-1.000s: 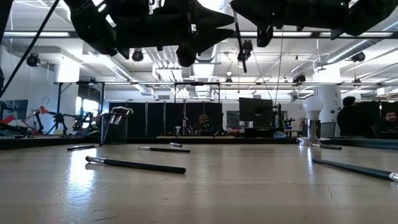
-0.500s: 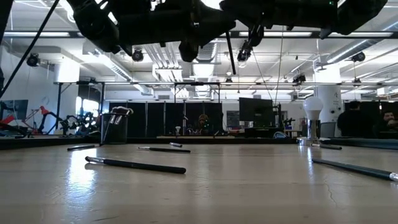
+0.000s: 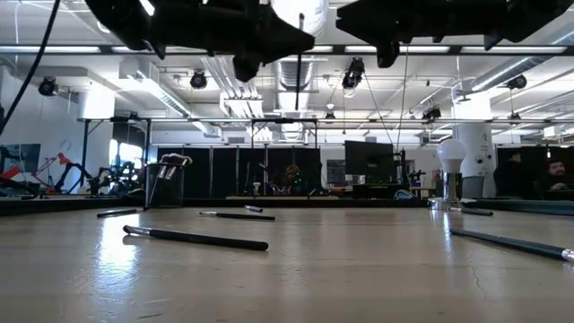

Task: Put items in baskets/containers
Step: Put the foundation brush into the pen holder

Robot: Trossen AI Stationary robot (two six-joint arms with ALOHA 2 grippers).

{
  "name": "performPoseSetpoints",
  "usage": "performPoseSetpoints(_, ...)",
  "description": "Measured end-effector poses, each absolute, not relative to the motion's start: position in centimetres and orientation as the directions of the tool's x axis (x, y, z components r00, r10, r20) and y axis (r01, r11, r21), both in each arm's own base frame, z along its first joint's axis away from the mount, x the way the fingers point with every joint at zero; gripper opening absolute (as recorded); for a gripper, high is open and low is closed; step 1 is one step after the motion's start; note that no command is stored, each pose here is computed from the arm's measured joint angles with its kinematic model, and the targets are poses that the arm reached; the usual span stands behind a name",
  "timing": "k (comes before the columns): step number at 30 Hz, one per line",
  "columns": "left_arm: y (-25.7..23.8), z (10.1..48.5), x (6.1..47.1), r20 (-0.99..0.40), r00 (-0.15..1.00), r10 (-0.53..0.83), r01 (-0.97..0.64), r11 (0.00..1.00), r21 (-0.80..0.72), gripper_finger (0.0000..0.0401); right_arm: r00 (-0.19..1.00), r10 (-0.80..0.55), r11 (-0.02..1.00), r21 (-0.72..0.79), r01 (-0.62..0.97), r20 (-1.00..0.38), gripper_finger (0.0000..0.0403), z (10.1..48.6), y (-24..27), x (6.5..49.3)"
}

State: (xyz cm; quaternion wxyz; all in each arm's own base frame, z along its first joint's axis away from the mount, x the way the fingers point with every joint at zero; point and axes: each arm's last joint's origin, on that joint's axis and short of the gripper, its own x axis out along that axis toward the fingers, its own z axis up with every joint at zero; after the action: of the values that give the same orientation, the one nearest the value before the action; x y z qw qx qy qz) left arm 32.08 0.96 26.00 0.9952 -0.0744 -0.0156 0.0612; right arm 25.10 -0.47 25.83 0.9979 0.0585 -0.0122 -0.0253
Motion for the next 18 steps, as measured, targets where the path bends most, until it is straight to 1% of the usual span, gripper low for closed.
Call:
performPoseSetpoints(2, 1.1, 25.7, 31.2, 0.014, 0.988, 0.153, -0.149, 0.977, -0.149, 0.0012, 0.999, -0.052, 0.994, 0.094, 0.053, -0.015, 0.0102, 25.5, -0.5, 24.5)
performPoseSetpoints(4, 1.4, 25.3, 30.2, 0.005, 0.981, 0.194, -0.191, 0.97, -0.151, 0.0012, 0.998, -0.045, 0.995, 0.084, 0.049, -0.053, 0.0093, 24.9, -0.4, 23.9)
performPoseSetpoints(8, 2.8, 24.4, 28.1, -0.017, 0.962, 0.274, -0.273, 0.949, -0.16, 0.0012, 0.996, -0.04, 0.996, 0.073, 0.046, -0.082, 0.0055, 23.6, -0.4, 22.8)
performPoseSetpoints(12, 5.1, 23.8, 26.1, -0.034, 0.931, 0.363, -0.363, 0.914, -0.179, 0.0012, 0.994, -0.036, 0.999, 0.027, 0.039, -0.106, 0.0015, 22.3, -0.4, 21.9)
performPoseSetpoints(18, 9.6, 23.1, 23.3, -0.082, 0.86, 0.503, -0.509, 0.839, -0.194, 0.0012, 0.997, -0.029, 1.0, 0.001, 0.029, -0.078, 0.0009, 21.1, -0.3, 21.1)
